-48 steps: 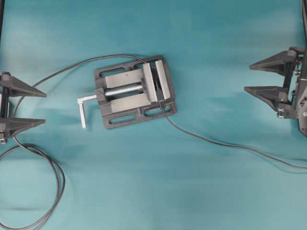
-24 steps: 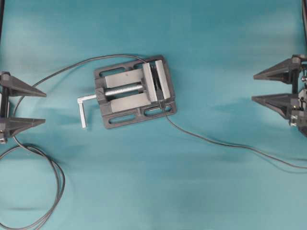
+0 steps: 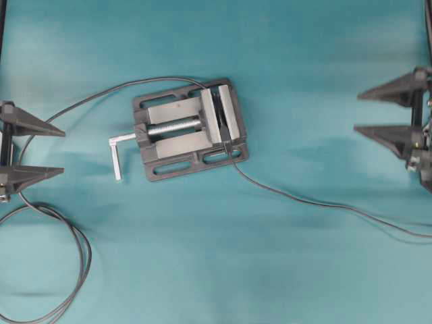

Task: Insert the USB cable into the fixed female connector.

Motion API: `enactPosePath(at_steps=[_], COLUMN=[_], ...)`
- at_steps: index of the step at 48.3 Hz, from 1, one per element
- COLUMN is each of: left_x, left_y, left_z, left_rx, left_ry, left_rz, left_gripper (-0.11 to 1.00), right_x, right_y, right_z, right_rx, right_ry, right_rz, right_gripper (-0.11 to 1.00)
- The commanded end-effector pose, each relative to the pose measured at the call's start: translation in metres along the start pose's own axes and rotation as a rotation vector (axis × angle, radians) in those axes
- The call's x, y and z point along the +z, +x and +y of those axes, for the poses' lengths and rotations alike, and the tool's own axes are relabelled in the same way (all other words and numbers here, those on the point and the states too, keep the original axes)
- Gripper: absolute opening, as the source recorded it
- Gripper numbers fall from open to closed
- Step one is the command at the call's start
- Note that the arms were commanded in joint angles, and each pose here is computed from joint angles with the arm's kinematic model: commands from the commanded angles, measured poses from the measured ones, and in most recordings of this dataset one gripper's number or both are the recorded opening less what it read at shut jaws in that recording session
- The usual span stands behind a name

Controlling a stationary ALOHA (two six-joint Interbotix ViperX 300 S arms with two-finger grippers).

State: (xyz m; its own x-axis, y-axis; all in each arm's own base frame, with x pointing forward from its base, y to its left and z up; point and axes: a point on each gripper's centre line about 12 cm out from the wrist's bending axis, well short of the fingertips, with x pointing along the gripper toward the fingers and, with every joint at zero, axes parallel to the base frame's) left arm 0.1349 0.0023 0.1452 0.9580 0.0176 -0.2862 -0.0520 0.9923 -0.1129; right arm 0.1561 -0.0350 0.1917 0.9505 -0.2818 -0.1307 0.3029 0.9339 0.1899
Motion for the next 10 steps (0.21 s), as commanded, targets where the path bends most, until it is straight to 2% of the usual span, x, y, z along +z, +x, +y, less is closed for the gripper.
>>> enactPosePath(at_steps=[1,10], left_x=[0.005,0.005], left_y=[0.001,0.001], left_z=[0.000,0.000], left_rx=[0.002,0.000], left_ry=[0.007,0.007], left_rz=[-0.013,-0.012], left_gripper=[1.00,1.00], right_x=[0.008,-0.010], right_y=[0.002,0.000], right_z=[0.002,0.009], right_rx=[0.003,0.064], right_ry=[0.001,-0.002], right_rz=[-0.019,0.111], right_gripper=[0.80,0.79])
